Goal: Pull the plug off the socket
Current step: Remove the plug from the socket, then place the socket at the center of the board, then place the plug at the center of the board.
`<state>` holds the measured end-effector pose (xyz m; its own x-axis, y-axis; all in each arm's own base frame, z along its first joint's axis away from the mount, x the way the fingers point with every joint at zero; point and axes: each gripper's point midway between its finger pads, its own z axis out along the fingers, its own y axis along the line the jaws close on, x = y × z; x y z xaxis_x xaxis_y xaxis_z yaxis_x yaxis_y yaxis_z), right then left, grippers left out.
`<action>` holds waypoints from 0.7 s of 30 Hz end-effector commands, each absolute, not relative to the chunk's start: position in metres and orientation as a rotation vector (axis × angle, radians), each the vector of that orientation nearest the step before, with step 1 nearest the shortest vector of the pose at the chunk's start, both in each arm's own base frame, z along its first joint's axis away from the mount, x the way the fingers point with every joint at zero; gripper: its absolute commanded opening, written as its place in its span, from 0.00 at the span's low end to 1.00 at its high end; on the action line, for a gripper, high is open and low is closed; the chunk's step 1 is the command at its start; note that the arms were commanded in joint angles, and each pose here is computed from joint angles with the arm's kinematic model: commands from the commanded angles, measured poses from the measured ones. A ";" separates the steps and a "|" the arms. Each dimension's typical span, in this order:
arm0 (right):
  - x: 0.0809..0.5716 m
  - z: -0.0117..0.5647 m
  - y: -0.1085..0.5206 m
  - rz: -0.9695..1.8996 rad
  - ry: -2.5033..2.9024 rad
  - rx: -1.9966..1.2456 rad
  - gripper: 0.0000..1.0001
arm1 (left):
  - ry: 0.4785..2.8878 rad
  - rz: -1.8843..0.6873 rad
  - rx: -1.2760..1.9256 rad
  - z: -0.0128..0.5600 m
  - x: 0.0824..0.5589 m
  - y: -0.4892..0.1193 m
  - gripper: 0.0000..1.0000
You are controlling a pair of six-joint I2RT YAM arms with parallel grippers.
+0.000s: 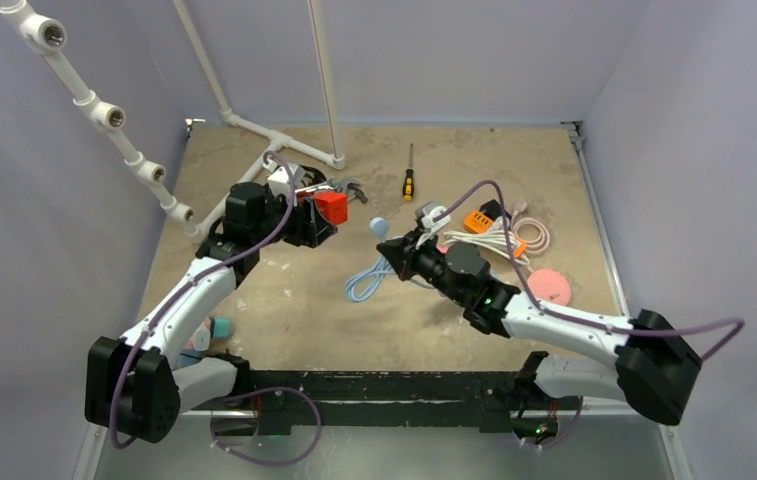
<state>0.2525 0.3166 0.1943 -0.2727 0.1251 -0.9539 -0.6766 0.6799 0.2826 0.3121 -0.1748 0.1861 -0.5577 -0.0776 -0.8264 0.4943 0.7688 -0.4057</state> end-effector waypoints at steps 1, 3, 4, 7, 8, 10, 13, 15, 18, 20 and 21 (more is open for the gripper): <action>0.270 0.251 0.278 0.737 1.588 -0.229 0.00 | 1.991 -0.761 0.329 0.198 0.325 -0.178 0.00; 0.282 0.254 0.251 0.663 1.605 -0.137 0.00 | 2.006 -0.759 0.341 0.192 0.324 -0.183 0.00; 0.287 0.254 0.237 0.639 1.611 -0.099 0.00 | 2.012 -0.760 0.351 0.190 0.323 -0.187 0.00; 0.306 0.257 0.188 0.574 1.608 0.026 0.00 | 2.027 -0.765 0.379 0.183 0.321 -0.201 0.00; 0.312 0.259 0.173 0.556 1.603 0.069 0.00 | 2.034 -0.770 0.390 0.180 0.320 -0.207 0.00; 0.321 0.262 0.147 0.512 1.596 0.138 0.00 | 2.048 -0.783 0.413 0.176 0.319 -0.221 0.00; 0.339 0.257 0.113 0.416 1.613 0.239 0.00 | 2.051 -0.824 0.443 0.170 0.321 -0.246 0.00; 0.351 0.245 0.096 0.364 1.637 0.295 0.00 | 2.056 -0.870 0.458 0.166 0.321 -0.262 0.00; 0.363 0.229 0.077 0.316 1.664 0.349 0.00 | 2.093 -0.895 0.500 0.150 0.321 -0.286 0.00; 0.366 0.220 0.071 0.302 1.678 0.370 0.00 | 2.113 -0.906 0.535 0.140 0.319 -0.301 0.00; 0.367 0.215 0.068 0.294 1.681 0.384 0.00 | 2.121 -0.915 0.552 0.135 0.318 -0.309 0.00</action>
